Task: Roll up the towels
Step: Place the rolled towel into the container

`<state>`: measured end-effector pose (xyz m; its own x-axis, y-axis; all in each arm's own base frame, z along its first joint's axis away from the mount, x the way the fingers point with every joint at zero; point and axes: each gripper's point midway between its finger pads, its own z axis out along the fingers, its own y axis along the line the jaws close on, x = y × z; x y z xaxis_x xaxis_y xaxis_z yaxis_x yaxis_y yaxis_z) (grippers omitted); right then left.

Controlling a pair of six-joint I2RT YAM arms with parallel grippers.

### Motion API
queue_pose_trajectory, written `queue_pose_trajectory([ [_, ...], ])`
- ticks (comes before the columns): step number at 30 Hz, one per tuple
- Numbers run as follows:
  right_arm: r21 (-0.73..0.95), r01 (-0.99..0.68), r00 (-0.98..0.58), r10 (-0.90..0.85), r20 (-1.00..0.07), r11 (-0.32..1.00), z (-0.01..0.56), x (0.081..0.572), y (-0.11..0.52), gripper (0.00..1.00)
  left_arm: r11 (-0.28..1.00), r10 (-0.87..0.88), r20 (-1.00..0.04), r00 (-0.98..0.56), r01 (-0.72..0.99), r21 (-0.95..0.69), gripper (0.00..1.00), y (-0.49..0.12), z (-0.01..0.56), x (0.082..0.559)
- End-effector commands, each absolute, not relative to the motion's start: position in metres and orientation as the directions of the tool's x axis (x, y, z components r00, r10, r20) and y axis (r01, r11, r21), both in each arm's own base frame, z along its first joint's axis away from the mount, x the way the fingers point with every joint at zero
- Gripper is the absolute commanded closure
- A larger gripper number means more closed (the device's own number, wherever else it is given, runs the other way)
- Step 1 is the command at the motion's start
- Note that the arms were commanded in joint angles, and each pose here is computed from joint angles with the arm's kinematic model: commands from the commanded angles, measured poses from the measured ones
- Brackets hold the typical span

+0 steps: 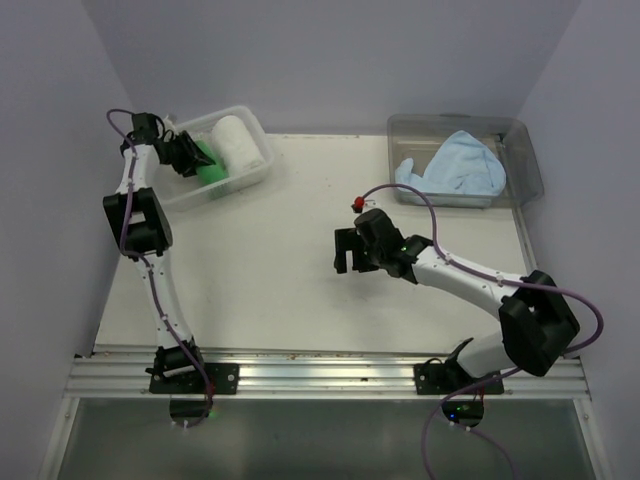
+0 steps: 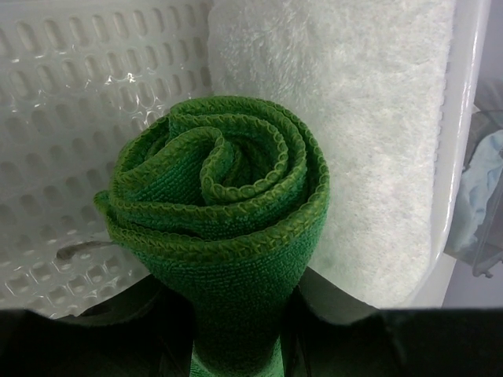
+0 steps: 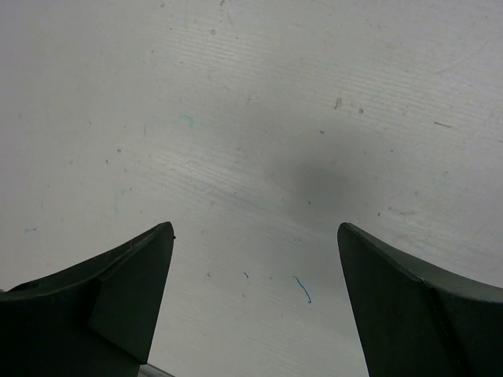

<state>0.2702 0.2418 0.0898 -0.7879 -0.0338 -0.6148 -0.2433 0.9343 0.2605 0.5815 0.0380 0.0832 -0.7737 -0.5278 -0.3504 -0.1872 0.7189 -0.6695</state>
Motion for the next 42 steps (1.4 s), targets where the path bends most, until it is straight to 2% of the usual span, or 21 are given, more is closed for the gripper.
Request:
queue_pose_trajectory([
  [1, 0.303, -0.247, -0.786, -0.007, -0.619, 0.920, 0.100, 0.277, 0.254, 0.11, 0.761, -0.477, -0.420, -0.772, -0.125, -0.636, 0.77, 0.040, 0.101, 0.574],
  [12, 0.315, -0.264, -0.789, -0.016, -0.614, 0.912, 0.098, 0.277, 0.259, 0.12, 0.815, -0.428, -0.407, -0.807, -0.151, -0.559, 0.78, 0.042, 0.090, 0.537],
  [17, 0.320, -0.272, -0.793, -0.022, -0.609, 0.908, 0.096, 0.277, 0.262, 0.12, 0.806, -0.435, -0.410, -0.802, -0.143, -0.575, 0.76, 0.034, 0.096, 0.543],
  [32, 0.318, -0.267, -0.793, -0.019, -0.609, 0.910, 0.093, 0.273, 0.258, 0.12, 0.782, -0.419, -0.359, -0.834, -0.130, -0.610, 0.76, 0.016, 0.066, 0.568],
  [35, 0.316, -0.265, -0.795, -0.021, -0.607, 0.911, 0.092, 0.274, 0.258, 0.12, 0.780, -0.418, -0.343, -0.841, -0.139, -0.610, 0.70, 0.015, 0.055, 0.567],
  [36, 0.317, -0.268, -0.796, -0.024, -0.605, 0.910, 0.092, 0.273, 0.259, 0.12, 0.780, -0.419, -0.340, -0.842, -0.142, -0.610, 0.61, 0.015, 0.053, 0.566],
  [39, 0.317, -0.268, -0.797, -0.025, -0.603, 0.910, 0.092, 0.274, 0.259, 0.12, 0.779, -0.421, -0.340, -0.841, -0.143, -0.610, 0.49, 0.014, 0.052, 0.566],
  [41, 0.316, -0.269, -0.797, -0.026, -0.604, 0.910, 0.092, 0.273, 0.259, 0.12, 0.780, -0.424, -0.339, -0.840, -0.148, -0.608, 0.46, 0.015, 0.051, 0.565],
  [42, 0.317, -0.268, -0.796, -0.024, -0.605, 0.910, 0.092, 0.274, 0.259, 0.12, 0.781, -0.429, -0.343, -0.836, -0.152, -0.605, 0.40, 0.017, 0.053, 0.566],
])
